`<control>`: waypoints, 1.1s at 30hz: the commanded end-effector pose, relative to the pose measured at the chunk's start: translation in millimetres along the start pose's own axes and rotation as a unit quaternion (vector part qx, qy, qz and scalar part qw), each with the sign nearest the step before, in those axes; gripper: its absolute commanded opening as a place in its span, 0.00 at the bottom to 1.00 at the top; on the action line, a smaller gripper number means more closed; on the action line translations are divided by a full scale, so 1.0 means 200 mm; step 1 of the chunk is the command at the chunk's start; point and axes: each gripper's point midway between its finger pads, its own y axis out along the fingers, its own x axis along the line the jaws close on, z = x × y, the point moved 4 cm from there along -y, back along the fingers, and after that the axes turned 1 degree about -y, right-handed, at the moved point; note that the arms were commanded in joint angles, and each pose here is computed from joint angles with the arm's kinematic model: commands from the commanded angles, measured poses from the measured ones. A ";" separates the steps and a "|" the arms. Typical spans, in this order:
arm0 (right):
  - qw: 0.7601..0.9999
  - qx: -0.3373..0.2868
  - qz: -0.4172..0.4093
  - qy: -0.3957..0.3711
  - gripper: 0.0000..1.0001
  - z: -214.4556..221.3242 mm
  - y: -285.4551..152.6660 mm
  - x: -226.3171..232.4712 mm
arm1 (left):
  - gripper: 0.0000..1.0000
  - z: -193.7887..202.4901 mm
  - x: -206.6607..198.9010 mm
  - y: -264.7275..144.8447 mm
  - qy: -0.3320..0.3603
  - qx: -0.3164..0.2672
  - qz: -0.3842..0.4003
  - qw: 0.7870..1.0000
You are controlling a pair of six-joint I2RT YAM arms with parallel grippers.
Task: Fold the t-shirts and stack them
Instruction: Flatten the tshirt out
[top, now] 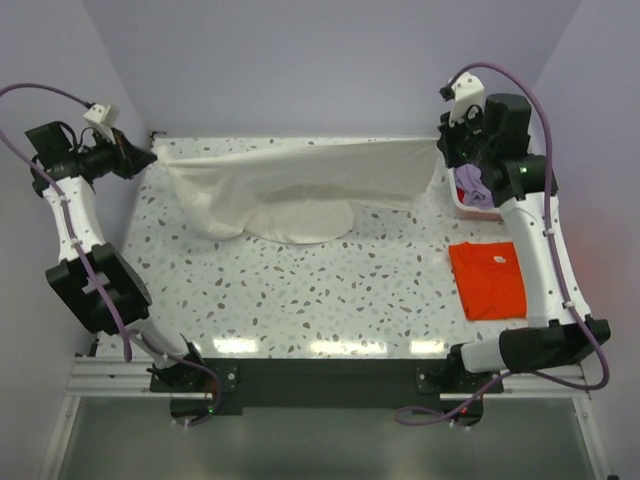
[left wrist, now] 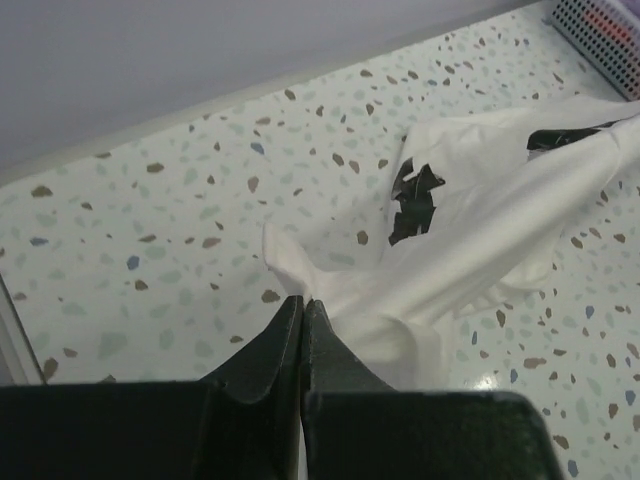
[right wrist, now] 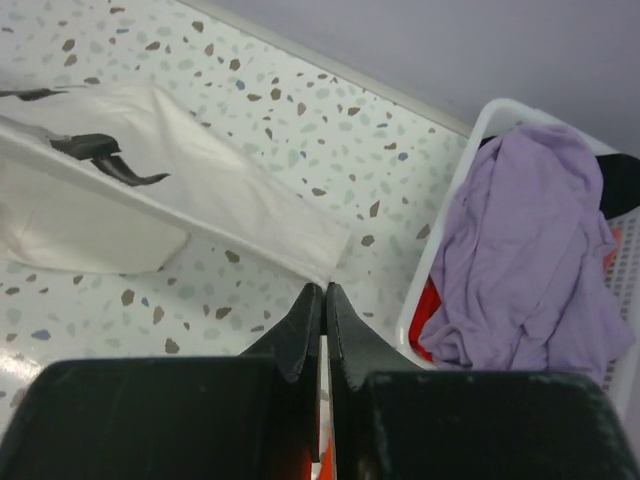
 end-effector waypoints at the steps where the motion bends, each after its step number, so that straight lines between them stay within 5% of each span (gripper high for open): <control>1: 1.000 0.009 -0.016 -0.003 0.00 0.06 0.03 0.03 | 0.01 0.43 0.08 0.01 -0.039 0.117 -0.006 0.992; 10: 0.986 0.141 -0.083 -0.032 0.00 0.53 0.19 0.20 | 0.14 0.86 0.06 0.11 -0.102 0.214 0.017 0.971; 14: 0.977 0.178 -0.113 -0.043 0.00 0.70 0.17 0.26 | 0.34 0.98 0.12 0.04 -0.133 0.248 -0.038 0.959; 20: 0.952 0.227 -0.196 -0.067 0.00 0.92 0.06 0.44 | 0.59 0.91 0.09 0.02 -0.160 0.225 -0.048 0.960; 26: 0.945 0.243 -0.200 -0.085 0.00 0.98 0.05 0.44 | 0.89 0.75 -0.08 0.20 -0.116 0.223 -0.071 0.965; 33: 0.947 0.245 -0.191 -0.082 0.00 0.98 0.05 0.43 | 0.81 0.73 -0.10 0.39 -0.131 0.290 -0.159 0.935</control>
